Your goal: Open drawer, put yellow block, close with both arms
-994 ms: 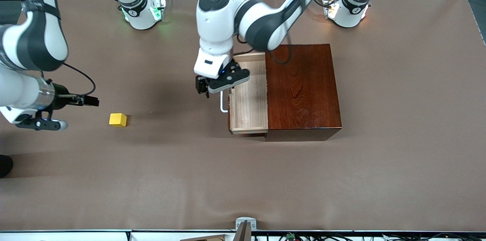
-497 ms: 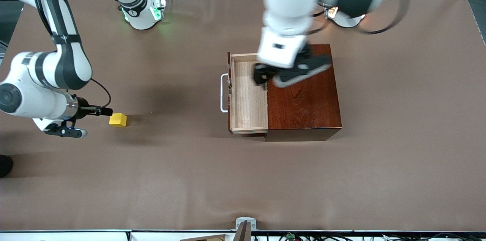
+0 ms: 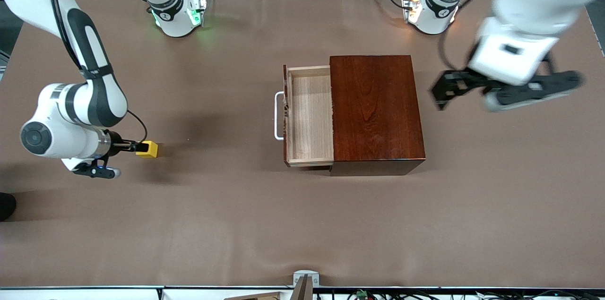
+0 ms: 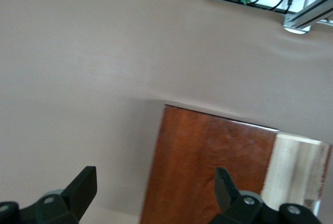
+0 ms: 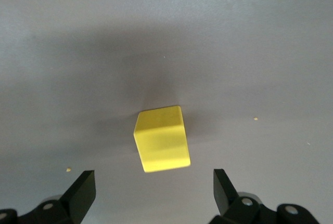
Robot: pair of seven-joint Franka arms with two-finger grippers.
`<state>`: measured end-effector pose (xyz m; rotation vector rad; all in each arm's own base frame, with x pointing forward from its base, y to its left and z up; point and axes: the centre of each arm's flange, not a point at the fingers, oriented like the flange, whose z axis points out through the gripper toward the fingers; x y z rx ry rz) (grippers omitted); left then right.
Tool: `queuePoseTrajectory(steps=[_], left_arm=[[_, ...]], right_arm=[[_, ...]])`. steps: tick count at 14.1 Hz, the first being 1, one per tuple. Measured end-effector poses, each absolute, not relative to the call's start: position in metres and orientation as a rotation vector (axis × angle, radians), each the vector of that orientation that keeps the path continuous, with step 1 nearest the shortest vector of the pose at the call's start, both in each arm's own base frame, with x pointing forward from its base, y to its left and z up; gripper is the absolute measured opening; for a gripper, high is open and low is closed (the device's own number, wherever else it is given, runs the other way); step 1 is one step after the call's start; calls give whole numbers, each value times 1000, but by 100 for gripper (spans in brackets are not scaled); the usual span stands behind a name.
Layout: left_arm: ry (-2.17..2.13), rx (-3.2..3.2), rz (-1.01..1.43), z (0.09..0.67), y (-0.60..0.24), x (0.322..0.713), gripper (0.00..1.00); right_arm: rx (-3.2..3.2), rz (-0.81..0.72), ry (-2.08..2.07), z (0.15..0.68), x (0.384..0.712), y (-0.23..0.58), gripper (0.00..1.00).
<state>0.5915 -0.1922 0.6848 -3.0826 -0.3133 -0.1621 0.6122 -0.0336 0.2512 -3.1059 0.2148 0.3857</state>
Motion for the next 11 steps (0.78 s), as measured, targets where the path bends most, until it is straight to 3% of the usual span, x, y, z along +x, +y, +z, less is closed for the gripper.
queuePoseTrajectory(steps=[6,10,11], left_arm=[[-237,-3083,-68,691,-92,593,100],[-152,-3099,-19,690,-55,561,100],[-131,-3101,-16,689,-52,550,100]], right_arm=[[-3110,367,138,212,606,-27,100],[-3112,349,113,201,599,-30,100],[-3111,349,95,199,598,-30,90]])
